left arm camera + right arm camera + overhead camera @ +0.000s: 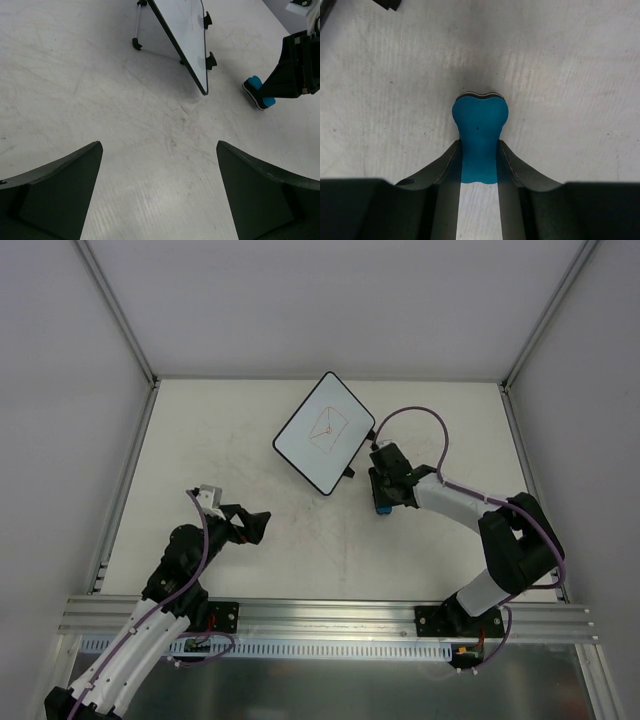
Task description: Erase the whiteboard
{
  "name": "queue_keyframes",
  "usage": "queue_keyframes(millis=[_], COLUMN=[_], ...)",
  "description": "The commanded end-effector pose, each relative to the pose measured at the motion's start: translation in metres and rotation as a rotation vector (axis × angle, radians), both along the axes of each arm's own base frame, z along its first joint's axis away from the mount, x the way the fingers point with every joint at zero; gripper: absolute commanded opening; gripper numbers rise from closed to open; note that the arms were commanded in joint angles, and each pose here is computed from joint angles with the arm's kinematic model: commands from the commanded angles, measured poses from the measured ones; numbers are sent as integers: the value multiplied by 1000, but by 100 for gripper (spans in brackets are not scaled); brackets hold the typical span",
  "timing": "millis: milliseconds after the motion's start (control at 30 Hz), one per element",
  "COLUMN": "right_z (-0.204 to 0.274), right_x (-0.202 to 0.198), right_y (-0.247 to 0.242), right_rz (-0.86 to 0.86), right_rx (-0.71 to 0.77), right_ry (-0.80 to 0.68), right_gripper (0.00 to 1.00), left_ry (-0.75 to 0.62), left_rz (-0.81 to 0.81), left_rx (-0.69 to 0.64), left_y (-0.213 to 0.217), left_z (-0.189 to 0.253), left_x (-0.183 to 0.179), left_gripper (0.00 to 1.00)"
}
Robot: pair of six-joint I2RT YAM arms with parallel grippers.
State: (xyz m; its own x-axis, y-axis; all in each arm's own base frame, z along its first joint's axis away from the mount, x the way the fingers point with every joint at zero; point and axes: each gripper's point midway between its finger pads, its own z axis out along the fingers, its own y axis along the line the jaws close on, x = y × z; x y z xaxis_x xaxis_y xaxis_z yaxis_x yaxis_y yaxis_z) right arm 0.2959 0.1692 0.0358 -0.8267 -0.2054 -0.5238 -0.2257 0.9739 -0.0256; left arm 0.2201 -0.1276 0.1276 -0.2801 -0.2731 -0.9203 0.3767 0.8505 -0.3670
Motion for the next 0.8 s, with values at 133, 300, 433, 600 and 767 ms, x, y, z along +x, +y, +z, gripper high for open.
queue_keyframes(millis=[133, 300, 433, 600, 767], right_z=[93, 140, 172, 213, 211], right_x=[32, 57, 78, 116, 142], right_y=[45, 81, 111, 136, 160], right_rz=[105, 167, 180, 167, 170], right_rx=[189, 310, 447, 550, 628], right_ry=[-174, -222, -220, -262, -212], right_gripper=[0, 0, 0, 0, 0], left_ry=[-91, -62, -64, -95, -128], left_rz=[-41, -4, 2, 3, 11], left_rx=[-59, -129, -162, -166, -167], left_y=[-14, -20, -28, -37, -45], left_z=[37, 52, 52, 60, 75], left_x=[10, 28, 44, 63, 86], left_gripper=[99, 99, 99, 99, 88])
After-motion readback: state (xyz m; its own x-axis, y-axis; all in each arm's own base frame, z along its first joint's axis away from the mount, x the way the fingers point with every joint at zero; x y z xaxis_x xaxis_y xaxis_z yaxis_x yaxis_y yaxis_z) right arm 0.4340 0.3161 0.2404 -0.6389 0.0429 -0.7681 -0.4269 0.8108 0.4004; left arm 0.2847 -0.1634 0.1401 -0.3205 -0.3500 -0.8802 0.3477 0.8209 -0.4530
